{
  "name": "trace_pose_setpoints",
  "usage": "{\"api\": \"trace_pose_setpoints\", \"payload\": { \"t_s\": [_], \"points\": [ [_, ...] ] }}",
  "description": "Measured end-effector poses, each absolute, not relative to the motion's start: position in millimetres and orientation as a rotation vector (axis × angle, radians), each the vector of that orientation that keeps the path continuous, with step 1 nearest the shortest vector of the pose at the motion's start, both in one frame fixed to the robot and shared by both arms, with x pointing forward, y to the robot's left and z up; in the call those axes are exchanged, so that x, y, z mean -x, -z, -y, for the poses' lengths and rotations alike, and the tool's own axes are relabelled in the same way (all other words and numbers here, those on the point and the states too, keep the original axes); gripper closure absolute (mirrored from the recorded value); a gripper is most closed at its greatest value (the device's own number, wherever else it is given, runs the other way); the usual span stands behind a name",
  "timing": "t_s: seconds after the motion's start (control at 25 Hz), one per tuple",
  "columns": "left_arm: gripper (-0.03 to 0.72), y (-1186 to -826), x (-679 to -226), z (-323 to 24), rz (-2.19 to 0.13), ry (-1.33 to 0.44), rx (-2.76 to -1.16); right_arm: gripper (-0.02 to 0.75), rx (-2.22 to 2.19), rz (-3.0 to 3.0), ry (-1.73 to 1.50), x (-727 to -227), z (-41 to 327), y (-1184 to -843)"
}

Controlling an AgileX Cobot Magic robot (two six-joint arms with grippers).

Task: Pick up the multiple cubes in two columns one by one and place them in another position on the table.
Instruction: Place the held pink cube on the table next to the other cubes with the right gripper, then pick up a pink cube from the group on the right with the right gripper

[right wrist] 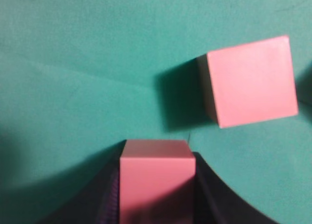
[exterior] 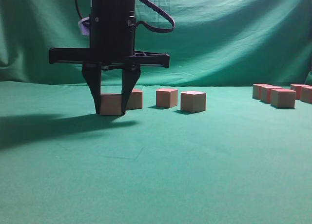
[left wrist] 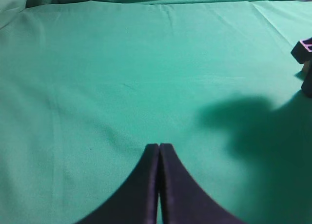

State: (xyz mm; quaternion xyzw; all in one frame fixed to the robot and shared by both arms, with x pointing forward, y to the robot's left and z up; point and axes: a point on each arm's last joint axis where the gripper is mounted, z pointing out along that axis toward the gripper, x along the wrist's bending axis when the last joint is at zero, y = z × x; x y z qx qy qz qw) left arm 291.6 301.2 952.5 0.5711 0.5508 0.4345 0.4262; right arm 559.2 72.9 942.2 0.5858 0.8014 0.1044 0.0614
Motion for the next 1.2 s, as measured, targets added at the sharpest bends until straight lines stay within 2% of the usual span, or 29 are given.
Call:
{"api": "trace_pose_setpoints", "payload": {
  "t_s": [0.16,0.4,0.44,0.56,0.6,0.72,0.88,1.08,1.2],
  "points": [
    [0.688,-952.5,-291.6,-301.2,-1.377,-1.086,-1.427,0.477,-1.772,-2.423,-0.316,-559.3,-72.8,-942.2],
    [0.688,-952.5,-291.6,-301.2,-1.377,-1.086,-1.427,0.218,-1.771,-2.428,-0.302,-557.4,-75.1,-947.1],
    [0.688,-952.5,-291.6,-301.2,-1.377,-1.086,-1.427,0.195,-1.774,-2.426,-0.291,-557.4,-74.9,-950.7],
    [0.688,-952.5,-291.6,-301.2,-1.377,-1.086,-1.427,0.209,-1.774,-2.417,-0.317,-558.7,-78.5,-972.3],
    [0.688,-952.5,-291.6,-301.2,-1.377,-1.086,-1.427,0.168,-1.76,-2.416,-0.354,-560.5,-80.3,-980.7],
    [0.688,-952.5,-291.6,-301.2,-1.376,-1.087,-1.429,0.183,-1.691,-2.419,-0.49,-564.5,-84.3,-1012.8],
    [0.688,-952.5,-291.6,-301.2,-1.376,-1.087,-1.429,0.183,-1.513,-2.438,-0.696,-558.2,-77.8,-1076.5],
    [0.688,-952.5,-291.6,-301.2,-1.376,-1.087,-1.429,0.183,-1.273,-2.402,-0.904,-536.8,-41.3,-1167.3],
    [0.688,-952.5,-291.6,-301.2,-1.376,-1.087,-1.429,0.183,-1.26,-2.315,-0.977,-533.4,-7.5,-1206.5]
  ]
}}
